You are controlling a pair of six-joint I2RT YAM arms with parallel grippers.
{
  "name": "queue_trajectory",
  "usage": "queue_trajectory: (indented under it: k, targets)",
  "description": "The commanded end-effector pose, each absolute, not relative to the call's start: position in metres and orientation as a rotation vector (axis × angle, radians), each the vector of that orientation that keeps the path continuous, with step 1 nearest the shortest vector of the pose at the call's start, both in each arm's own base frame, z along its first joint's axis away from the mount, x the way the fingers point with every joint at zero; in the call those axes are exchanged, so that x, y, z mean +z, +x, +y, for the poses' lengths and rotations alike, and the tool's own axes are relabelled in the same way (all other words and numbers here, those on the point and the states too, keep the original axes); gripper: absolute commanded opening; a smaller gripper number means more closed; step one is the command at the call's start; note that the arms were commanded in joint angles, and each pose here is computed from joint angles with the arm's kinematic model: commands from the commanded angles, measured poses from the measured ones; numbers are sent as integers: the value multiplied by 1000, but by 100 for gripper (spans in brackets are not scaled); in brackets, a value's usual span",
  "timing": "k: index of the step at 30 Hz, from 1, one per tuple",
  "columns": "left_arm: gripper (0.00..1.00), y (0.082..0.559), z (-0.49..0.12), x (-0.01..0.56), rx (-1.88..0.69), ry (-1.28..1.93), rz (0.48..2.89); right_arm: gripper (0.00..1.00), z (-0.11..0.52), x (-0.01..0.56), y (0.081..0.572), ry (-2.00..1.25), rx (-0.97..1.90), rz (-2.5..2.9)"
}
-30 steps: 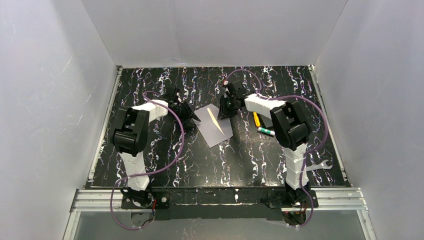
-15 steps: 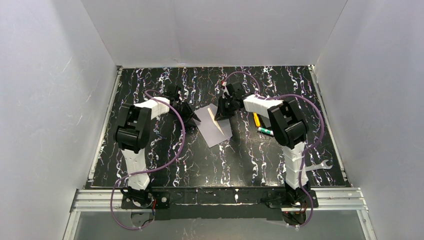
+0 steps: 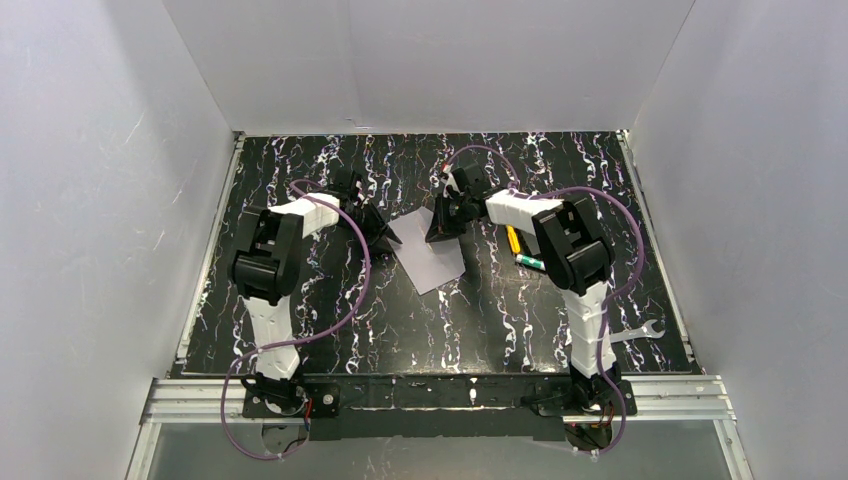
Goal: Place the letter into the envelope and seal it
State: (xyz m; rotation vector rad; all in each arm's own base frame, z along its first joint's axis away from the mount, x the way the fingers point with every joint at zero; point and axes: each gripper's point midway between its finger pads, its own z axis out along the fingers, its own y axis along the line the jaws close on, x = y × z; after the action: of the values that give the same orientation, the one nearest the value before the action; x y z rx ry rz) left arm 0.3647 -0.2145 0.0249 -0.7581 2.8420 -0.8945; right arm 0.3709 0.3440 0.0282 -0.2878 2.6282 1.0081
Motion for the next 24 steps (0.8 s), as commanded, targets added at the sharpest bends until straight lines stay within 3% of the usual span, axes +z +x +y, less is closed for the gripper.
queue_trajectory:
  k: [1, 4, 12, 17, 20, 24]
  targets:
    - [31, 358, -214, 6, -851, -730, 2904, 12, 351, 22, 372, -331, 1008, 2642]
    - [31, 358, -213, 4, -841, -722, 2911, 16, 349, 23, 375, -332, 978, 2647]
    - [34, 362, -208, 37, -809, -607, 2874, 45, 329, 106, 406, -250, 994, 2485]
    - [37, 361, -202, 66, -782, -470, 2843, 48, 282, 143, 424, -89, 1005, 2382]
    - [39, 358, -196, 75, -754, -405, 2823, 50, 242, 147, 427, -26, 857, 2374]
    - [42, 357, -179, 91, -640, -340, 2761, 54, 176, 125, 402, -10, 426, 2525]
